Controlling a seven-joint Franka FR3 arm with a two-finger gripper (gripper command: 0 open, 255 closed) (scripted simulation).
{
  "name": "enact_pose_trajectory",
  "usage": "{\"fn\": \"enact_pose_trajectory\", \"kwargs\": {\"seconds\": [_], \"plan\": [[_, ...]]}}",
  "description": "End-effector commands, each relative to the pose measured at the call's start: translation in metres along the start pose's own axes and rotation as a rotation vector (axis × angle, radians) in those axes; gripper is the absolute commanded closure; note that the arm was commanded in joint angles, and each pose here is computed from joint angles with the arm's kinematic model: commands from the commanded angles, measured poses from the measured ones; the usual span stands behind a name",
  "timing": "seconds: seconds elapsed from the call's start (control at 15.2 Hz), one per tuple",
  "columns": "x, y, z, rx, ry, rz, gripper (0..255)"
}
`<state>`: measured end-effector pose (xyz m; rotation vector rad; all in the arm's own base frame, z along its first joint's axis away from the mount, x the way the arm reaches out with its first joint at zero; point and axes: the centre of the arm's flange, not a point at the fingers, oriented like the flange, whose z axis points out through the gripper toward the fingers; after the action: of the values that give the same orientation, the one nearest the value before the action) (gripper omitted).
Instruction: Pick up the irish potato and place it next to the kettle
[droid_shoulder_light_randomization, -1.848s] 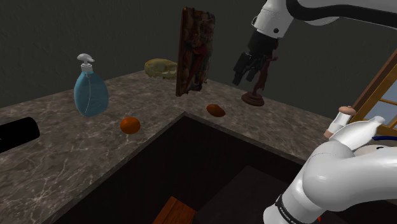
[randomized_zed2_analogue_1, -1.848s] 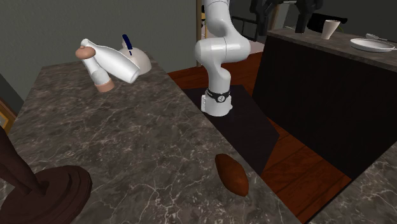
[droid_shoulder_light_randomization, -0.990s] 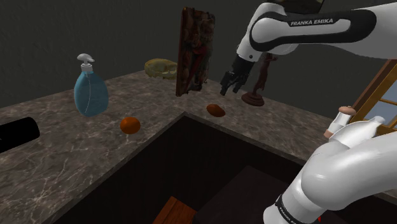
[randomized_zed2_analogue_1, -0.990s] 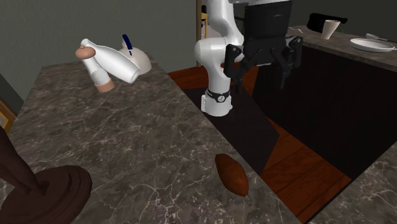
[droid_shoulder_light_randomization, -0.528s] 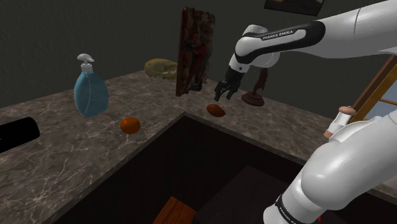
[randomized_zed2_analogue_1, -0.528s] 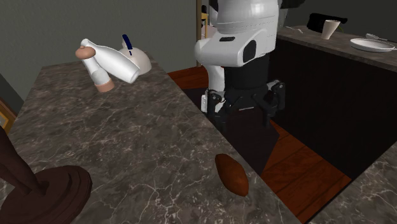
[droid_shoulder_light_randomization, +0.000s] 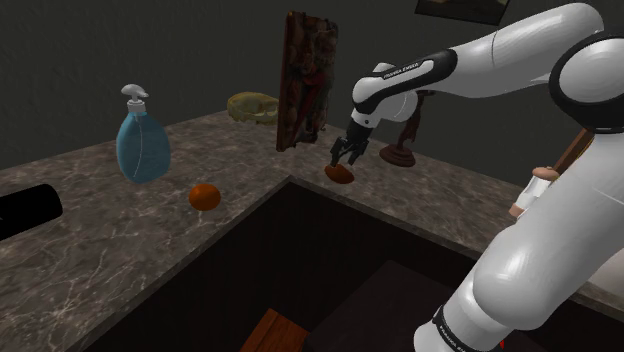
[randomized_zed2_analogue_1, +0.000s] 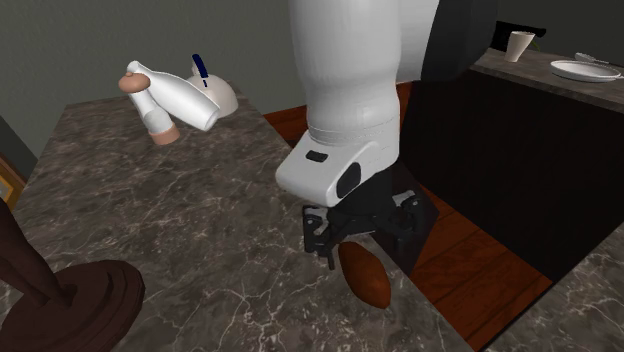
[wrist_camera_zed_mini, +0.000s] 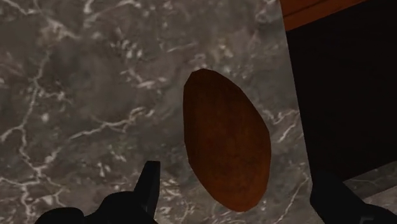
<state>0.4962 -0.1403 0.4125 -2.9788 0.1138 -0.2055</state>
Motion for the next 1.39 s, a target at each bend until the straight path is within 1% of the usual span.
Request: {"fn": "enact_pose_trajectory", "kwargs": {"seconds": [0.0, 0.26, 0.79, 0.86, 1.32], "plan": [[0.002, 0.001, 0.011, 0.000, 0.001, 0.001, 0], [0.002, 0.001, 0.035, 0.000, 0.001, 0.001, 0], [0.002, 0.001, 0.035, 0.000, 0.001, 0.001, 0], [0.002, 0.001, 0.035, 0.000, 0.001, 0.001, 255], [0.002, 0.001, 0.035, 0.000, 0.001, 0.001, 255]]}}
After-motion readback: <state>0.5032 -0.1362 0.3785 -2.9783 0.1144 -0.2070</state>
